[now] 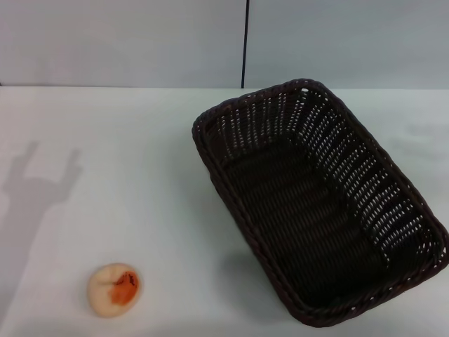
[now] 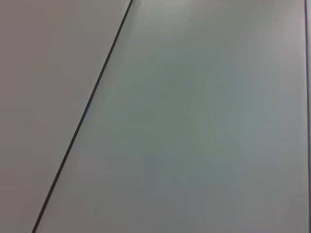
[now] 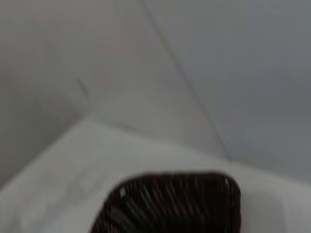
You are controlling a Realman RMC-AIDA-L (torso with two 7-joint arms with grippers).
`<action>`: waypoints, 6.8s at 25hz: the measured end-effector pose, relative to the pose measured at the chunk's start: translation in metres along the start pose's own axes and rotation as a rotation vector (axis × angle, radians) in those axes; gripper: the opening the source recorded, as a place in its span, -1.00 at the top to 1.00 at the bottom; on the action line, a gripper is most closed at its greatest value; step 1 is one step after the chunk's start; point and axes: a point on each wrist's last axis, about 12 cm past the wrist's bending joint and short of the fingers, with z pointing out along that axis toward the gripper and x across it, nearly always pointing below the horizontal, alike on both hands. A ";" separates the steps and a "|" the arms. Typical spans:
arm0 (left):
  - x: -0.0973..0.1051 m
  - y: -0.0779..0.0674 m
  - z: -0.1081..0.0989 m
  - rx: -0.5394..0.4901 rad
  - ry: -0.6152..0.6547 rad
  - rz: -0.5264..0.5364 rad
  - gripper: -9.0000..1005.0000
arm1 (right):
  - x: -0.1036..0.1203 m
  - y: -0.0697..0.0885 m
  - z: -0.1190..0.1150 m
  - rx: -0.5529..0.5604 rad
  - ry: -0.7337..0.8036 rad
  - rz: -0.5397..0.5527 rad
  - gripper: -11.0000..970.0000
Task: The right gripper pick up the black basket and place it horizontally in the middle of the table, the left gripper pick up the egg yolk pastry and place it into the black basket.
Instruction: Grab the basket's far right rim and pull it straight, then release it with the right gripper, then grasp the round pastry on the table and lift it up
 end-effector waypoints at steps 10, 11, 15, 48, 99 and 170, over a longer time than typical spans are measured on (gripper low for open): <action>0.000 0.000 -0.003 -0.006 0.009 -0.001 -0.62 | -0.025 0.009 0.055 0.087 0.310 -0.075 -0.35; 0.000 0.000 -0.004 -0.008 0.011 -0.001 -0.62 | -0.025 0.009 0.055 0.087 0.310 -0.075 -0.35; 0.000 0.000 -0.006 -0.013 0.016 0.000 -0.62 | -0.020 0.012 0.076 0.083 0.345 -0.089 -0.35; 0.005 0.002 -0.008 -0.040 0.057 -0.002 -0.62 | 0.014 0.014 0.131 0.090 0.488 -0.050 -0.15; 0.010 -0.005 -0.013 -0.021 0.103 -0.035 -0.62 | -0.058 0.067 0.094 -0.147 0.241 -0.753 0.67; 0.020 -0.009 -0.040 0.083 0.330 -0.065 -0.62 | 0.016 0.027 0.104 -0.069 -0.716 -0.546 0.15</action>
